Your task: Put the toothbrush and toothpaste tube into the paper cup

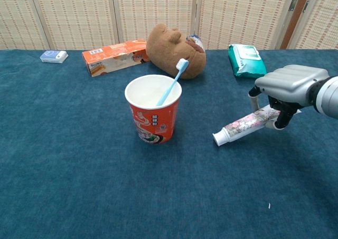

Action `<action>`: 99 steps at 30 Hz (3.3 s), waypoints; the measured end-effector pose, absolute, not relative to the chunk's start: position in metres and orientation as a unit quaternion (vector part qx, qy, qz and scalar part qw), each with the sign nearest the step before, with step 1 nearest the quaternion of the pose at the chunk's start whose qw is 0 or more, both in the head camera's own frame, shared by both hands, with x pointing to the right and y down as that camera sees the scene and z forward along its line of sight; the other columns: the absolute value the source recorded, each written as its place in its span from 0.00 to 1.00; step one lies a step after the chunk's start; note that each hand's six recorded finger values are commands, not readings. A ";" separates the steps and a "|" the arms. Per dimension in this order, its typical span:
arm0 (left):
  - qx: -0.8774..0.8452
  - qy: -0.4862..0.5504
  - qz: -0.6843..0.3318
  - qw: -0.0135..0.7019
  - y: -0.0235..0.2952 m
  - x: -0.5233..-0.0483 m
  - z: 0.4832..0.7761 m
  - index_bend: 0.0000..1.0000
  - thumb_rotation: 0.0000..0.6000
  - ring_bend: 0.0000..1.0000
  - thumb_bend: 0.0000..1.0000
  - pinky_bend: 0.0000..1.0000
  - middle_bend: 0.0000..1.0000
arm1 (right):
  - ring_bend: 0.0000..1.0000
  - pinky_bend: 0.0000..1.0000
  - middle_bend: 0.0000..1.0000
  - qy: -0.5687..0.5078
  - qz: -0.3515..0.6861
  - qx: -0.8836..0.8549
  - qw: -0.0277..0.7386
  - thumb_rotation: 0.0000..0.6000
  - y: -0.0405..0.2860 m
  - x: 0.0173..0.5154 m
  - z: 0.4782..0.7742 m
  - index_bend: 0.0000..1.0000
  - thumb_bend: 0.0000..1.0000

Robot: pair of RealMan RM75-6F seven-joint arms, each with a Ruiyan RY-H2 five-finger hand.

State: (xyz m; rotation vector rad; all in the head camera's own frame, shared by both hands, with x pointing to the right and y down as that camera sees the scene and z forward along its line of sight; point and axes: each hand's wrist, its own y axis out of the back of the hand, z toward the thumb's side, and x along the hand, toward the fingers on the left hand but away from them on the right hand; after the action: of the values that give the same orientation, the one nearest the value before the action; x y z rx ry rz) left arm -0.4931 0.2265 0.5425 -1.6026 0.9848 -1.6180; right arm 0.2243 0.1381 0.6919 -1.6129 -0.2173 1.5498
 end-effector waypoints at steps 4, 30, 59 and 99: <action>-0.610 0.377 -0.618 0.323 0.227 -0.494 0.542 0.00 1.00 0.00 0.00 0.00 0.00 | 1.00 1.00 1.00 -0.083 0.621 -0.651 0.429 1.00 0.140 0.224 0.693 0.49 0.21; -0.609 0.379 -0.618 0.321 0.227 -0.497 0.541 0.00 1.00 0.00 0.00 0.00 0.00 | 1.00 1.00 1.00 -0.047 0.599 -0.678 0.424 1.00 0.161 0.200 0.703 0.33 0.09; -0.607 0.386 -0.619 0.316 0.229 -0.503 0.540 0.00 1.00 0.00 0.00 0.00 0.00 | 1.00 1.00 1.00 -0.049 0.569 -0.696 0.435 1.00 0.171 0.172 0.718 0.50 0.27; -0.609 0.375 -0.619 0.325 0.227 -0.495 0.540 0.00 1.00 0.00 0.00 0.00 0.00 | 1.00 1.00 1.00 -0.188 0.511 -0.773 0.327 1.00 0.166 0.188 0.637 0.66 0.41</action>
State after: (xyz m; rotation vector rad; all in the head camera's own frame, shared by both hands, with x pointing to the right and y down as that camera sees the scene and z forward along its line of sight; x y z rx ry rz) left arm -0.4946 0.2267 0.5403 -1.5969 0.9844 -1.6219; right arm 0.1877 0.1664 0.6374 -2.0239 -0.4923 1.3391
